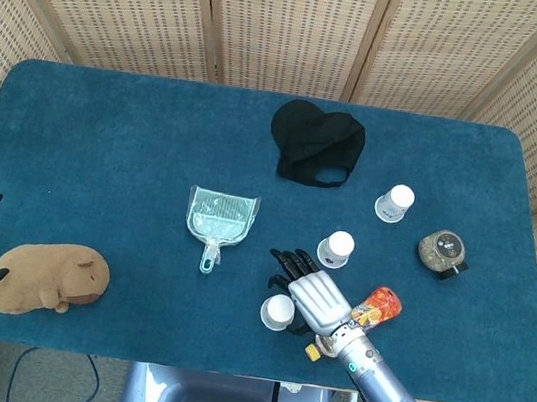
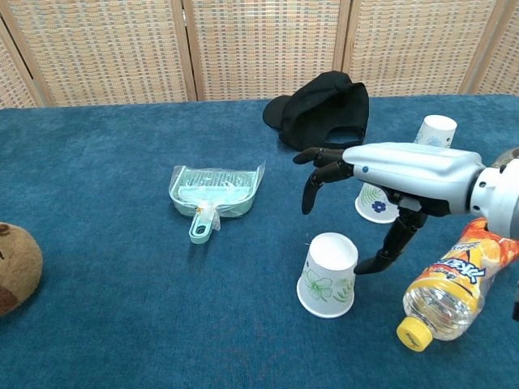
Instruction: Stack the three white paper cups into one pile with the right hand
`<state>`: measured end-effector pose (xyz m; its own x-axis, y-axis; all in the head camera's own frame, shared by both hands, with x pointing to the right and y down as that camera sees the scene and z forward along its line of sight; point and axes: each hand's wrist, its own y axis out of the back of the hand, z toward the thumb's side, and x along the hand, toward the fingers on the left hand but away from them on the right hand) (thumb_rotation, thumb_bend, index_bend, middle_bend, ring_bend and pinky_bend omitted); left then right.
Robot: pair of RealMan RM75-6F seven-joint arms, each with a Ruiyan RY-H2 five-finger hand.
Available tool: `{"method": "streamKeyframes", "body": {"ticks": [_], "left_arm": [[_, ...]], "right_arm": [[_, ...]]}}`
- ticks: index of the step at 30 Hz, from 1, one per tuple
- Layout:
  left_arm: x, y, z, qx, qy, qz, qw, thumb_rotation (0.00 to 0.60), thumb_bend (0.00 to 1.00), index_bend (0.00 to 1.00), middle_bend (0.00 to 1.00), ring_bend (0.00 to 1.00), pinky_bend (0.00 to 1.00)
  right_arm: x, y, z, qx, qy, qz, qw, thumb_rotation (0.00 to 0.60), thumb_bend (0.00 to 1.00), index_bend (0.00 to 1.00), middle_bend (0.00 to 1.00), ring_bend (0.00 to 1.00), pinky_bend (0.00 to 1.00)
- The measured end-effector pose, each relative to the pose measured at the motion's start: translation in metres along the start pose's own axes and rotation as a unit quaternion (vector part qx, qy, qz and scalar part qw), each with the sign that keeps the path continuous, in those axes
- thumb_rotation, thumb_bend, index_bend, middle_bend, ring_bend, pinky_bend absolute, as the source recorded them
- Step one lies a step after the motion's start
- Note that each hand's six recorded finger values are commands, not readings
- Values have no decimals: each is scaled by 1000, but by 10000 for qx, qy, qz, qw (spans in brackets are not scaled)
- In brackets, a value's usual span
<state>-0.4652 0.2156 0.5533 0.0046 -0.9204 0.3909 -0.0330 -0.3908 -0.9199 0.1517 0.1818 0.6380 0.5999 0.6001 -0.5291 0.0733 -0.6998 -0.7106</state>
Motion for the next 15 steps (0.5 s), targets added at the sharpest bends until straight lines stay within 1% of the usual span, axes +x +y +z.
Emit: {"method": "streamKeyframes", "body": {"ticks": [11,15], "left_arm": [[0,-1,2,5,-33,-21,10000,600,29,0,0,0,0],[0,-2,3,16,-54,-29,10000,600,29,0,0,0,0]], "right_arm": [[-8,-10,-4,57,-165,83,9998,600,253,372,67,0,0],[-11,-13,-5,17,-215,110,9997,600,253,406,86,0,0]]}}
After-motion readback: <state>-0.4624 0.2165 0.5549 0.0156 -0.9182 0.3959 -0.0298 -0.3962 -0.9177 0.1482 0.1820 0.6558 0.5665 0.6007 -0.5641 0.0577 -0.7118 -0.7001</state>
